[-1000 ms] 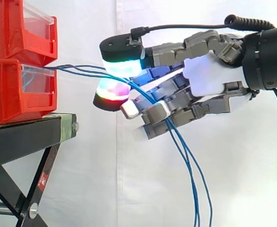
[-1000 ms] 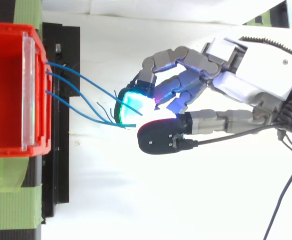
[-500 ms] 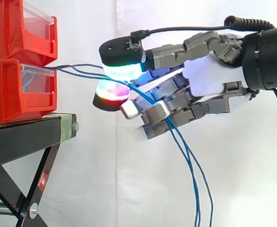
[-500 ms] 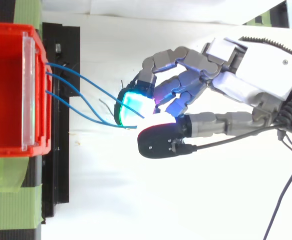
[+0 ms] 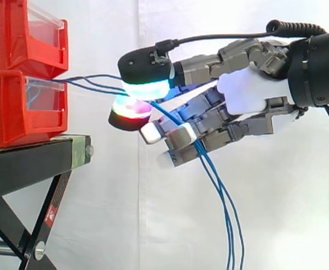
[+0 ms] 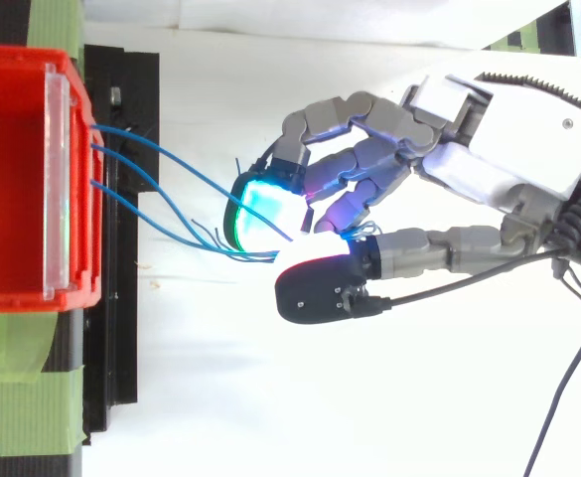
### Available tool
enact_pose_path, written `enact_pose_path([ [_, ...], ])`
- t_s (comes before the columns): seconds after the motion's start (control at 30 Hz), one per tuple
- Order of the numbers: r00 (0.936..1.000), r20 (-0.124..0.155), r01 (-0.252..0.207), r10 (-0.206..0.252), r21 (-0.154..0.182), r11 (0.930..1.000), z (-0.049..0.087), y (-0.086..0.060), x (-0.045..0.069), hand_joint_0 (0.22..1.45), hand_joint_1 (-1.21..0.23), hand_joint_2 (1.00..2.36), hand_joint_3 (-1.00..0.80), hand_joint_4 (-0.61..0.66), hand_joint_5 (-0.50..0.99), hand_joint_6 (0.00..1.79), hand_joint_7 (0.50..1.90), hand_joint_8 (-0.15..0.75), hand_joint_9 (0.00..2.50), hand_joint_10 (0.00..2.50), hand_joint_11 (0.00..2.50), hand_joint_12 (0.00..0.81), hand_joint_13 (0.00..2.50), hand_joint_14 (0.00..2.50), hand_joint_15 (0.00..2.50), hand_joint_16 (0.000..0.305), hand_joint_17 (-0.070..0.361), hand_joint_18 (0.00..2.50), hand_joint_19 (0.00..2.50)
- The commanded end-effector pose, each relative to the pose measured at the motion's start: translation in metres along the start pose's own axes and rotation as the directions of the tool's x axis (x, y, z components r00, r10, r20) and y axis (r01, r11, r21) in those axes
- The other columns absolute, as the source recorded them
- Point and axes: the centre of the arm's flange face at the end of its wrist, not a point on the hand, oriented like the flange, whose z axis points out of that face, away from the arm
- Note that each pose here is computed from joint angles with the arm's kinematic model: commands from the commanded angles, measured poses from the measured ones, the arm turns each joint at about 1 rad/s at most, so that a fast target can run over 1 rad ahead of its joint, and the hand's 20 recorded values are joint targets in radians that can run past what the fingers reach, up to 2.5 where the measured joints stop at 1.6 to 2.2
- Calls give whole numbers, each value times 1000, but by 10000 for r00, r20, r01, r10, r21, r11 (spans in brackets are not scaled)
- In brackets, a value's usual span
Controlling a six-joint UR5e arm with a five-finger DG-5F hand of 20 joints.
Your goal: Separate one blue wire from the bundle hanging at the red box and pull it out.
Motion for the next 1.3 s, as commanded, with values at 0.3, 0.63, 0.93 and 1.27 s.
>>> enact_pose_path([
  [0.3, 10000, 5, -20, 20, -22, 10000, 0, 0, 0, 750, -1031, 1020, -268, 203, -288, 833, 1128, 264, 483, 21, 958, 362, 1031, 19, 1396, 47, 106, 519, 307],
  [0.63, 10000, -25, -3, 3, -27, 10000, 0, 0, 1, 633, -929, 1000, -500, 238, -275, 808, 1108, 291, 526, 21, 946, 361, 1074, 19, 1414, 50, 113, 503, 357],
  [0.93, 10000, 5, -5, 5, -22, 10000, 0, 0, 0, 585, -750, 1002, -480, 259, -258, 807, 1091, 318, 647, 22, 970, 360, 1170, 16, 1420, 53, 120, 523, 425],
  [1.27, 9999, 5, -112, 112, -22, 9999, 0, 0, 0, 718, -924, 1018, -311, 263, -266, 833, 1098, 304, 619, 21, 962, 348, 1180, 17, 1438, 47, 106, 558, 357],
])
